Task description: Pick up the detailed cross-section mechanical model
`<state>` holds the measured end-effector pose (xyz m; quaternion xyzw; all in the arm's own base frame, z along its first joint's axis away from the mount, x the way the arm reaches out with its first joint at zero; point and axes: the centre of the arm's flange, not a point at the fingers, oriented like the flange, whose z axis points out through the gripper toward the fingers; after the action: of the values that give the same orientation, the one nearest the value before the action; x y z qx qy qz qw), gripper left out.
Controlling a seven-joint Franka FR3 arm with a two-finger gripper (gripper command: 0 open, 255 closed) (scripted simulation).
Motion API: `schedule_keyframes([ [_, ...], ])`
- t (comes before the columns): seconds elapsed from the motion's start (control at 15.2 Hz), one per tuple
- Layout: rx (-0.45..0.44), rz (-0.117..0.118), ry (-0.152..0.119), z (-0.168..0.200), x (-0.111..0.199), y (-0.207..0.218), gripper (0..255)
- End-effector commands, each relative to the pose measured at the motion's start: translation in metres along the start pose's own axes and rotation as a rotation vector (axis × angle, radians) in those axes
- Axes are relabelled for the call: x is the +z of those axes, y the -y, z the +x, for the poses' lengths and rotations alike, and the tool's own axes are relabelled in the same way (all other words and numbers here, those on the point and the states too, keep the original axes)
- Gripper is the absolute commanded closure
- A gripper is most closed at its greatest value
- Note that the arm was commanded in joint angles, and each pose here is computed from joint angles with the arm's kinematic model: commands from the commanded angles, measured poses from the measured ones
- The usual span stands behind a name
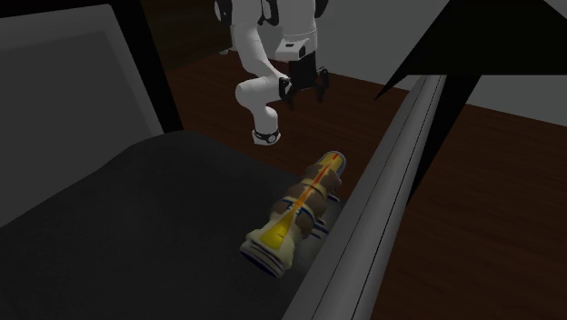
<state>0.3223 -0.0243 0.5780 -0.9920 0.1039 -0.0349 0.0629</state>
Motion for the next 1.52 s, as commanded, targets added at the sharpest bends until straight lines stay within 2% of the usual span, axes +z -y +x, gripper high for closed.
schedule_keyframes([
  [0.0,0.000,0.000,0.000,0.000,0.000,0.000,0],
  [0.73,0.278,0.244,-0.065,0.128,-0.017,-0.046,0],
  [1.45,0.557,0.487,-0.129,0.236,-0.026,-0.128,0],
])
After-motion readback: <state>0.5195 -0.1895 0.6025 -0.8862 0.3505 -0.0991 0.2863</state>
